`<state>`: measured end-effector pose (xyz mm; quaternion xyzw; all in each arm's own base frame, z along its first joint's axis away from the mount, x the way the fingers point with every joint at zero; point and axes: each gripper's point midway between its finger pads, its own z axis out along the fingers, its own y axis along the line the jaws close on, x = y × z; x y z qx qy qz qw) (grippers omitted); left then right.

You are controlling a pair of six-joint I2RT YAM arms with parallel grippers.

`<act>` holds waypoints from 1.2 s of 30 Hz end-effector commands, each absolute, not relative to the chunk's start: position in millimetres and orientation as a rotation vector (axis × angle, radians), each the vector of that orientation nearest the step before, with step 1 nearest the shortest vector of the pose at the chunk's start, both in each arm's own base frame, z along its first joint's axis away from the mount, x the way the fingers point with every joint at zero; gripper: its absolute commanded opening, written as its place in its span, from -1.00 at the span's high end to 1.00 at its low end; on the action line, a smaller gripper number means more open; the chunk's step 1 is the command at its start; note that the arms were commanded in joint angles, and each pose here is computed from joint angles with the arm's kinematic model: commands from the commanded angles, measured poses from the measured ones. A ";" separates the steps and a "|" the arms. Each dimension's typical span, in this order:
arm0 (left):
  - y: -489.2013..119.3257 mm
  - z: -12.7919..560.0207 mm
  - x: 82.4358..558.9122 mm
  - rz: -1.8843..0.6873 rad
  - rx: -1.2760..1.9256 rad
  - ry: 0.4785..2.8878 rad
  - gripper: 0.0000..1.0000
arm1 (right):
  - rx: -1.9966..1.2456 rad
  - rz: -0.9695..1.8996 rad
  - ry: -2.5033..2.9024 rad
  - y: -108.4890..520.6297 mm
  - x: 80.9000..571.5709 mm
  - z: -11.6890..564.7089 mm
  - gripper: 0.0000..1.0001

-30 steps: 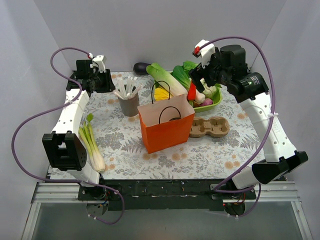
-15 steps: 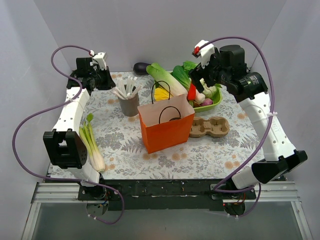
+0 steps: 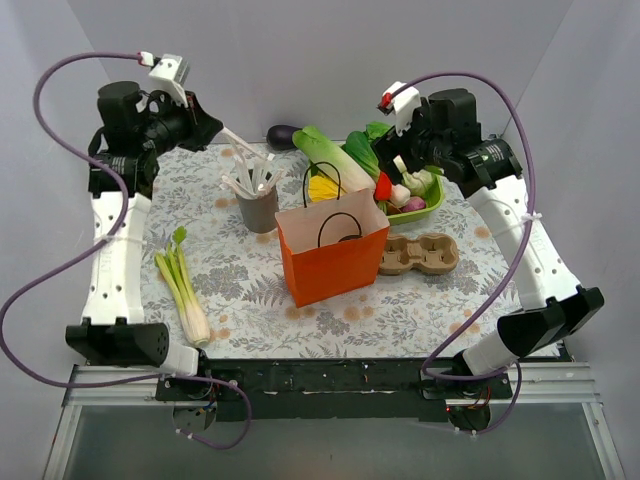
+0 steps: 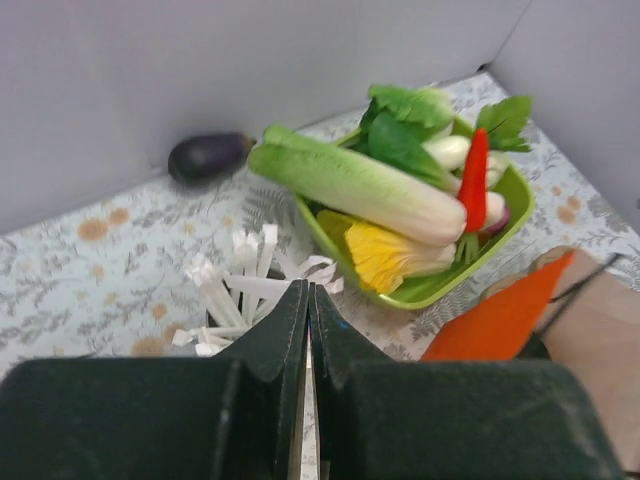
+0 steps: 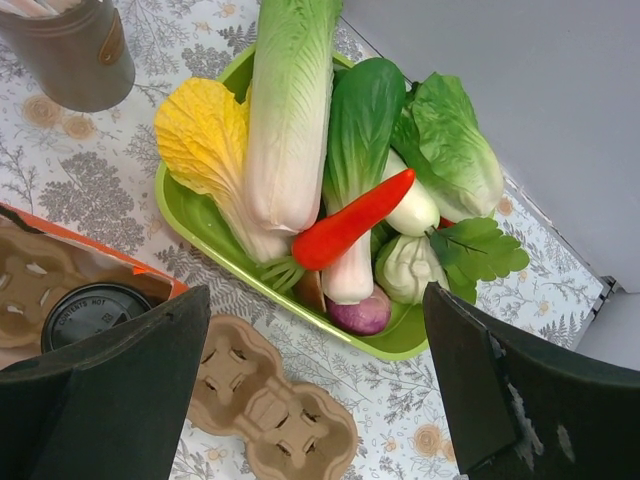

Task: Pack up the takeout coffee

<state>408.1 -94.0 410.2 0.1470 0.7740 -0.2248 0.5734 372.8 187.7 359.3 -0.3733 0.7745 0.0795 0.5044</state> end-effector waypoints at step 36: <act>-133.4 528.3 212.2 -0.674 0.636 1.501 1.00 | -0.956 0.332 1.758 198.7 391.7 383.4 -0.81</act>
